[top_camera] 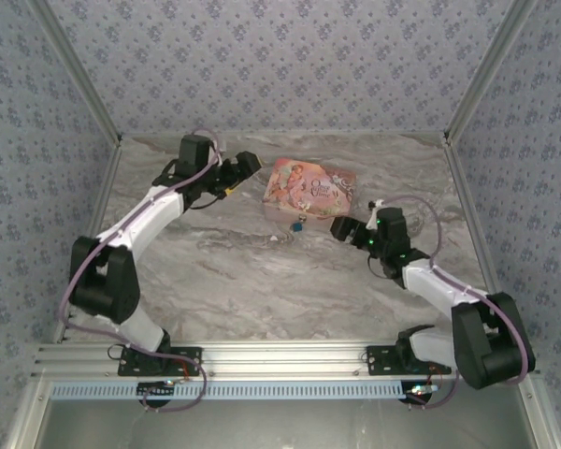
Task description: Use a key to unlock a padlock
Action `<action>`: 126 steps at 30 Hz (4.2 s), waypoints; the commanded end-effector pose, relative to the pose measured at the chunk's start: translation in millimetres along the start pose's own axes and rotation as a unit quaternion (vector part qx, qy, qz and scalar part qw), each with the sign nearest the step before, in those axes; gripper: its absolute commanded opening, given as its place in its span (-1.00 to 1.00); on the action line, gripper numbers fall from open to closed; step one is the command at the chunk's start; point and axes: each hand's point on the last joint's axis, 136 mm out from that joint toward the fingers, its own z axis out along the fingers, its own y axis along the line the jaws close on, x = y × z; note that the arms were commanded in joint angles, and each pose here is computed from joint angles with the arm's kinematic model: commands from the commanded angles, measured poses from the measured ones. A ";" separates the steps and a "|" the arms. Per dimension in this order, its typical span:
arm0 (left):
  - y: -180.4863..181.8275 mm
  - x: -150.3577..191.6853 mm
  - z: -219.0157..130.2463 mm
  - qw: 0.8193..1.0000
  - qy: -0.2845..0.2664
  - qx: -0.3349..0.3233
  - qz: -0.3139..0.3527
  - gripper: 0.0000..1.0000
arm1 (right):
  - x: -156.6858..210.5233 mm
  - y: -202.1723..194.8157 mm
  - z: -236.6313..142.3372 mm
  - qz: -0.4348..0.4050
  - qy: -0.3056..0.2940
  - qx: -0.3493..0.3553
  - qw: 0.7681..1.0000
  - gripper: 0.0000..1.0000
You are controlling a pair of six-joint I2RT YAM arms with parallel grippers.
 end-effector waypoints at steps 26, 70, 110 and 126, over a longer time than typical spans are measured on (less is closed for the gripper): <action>19.0 54.7 105.9 0.981 0.190 0.048 0.006 0.96 | -31.0 45.5 87.5 -0.005 0.150 -0.108 0.983 0.80; 76.7 74.5 27.0 0.991 0.111 -0.025 -0.068 0.97 | 48.1 113.6 51.6 -0.113 0.040 -0.208 0.971 0.75; 116.2 97.5 53.3 0.982 0.145 -0.057 -0.108 0.91 | 69.0 121.3 96.6 -0.109 0.052 -0.297 0.947 0.03; 120.0 99.7 53.1 0.981 0.146 -0.063 -0.110 0.91 | 72.2 129.8 86.1 -0.126 0.047 -0.331 0.934 -0.15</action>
